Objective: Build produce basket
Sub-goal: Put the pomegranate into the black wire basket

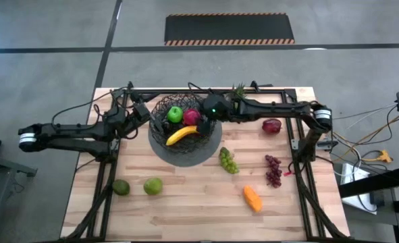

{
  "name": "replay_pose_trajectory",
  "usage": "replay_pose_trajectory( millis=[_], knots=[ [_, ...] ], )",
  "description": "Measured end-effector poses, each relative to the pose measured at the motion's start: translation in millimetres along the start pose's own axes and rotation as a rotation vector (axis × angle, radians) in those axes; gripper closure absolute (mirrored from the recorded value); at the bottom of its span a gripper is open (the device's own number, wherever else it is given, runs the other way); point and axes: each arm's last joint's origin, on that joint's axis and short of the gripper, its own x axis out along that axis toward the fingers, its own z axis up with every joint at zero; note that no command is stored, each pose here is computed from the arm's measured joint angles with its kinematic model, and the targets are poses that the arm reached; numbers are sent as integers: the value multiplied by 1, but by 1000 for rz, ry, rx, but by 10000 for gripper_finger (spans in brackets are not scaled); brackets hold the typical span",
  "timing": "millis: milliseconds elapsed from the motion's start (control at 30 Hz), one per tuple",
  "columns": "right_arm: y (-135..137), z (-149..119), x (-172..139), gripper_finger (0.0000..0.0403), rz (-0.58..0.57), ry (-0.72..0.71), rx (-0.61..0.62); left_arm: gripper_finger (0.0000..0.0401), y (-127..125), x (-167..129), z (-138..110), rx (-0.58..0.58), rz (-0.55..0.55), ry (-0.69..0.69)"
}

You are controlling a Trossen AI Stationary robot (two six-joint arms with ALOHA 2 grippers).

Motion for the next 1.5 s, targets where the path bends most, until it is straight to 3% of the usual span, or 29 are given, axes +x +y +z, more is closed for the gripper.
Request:
replay_pose_trajectory(
  millis=[300,500,733,900,1200,1500],
  knots=[
    [10,-23,-41,233,28,8,45,79,-1,-1,-4,7,-4,10],
    [0,-57,-68,310,-160,-14,75,79,-1,-1,-4,5,-3,6],
    [-1,-101,-76,373,-129,-310,152,79,-2,0,-5,6,-5,11],
    [-1,-130,-75,393,-82,-414,155,79,-3,1,-7,-13,-9,25],
    [-4,-159,-80,394,-63,-387,178,81,-12,14,-11,-8,-30,44],
    [-2,-167,-71,394,-67,-355,167,128,-25,38,-16,-26,-47,101]
  ],
)
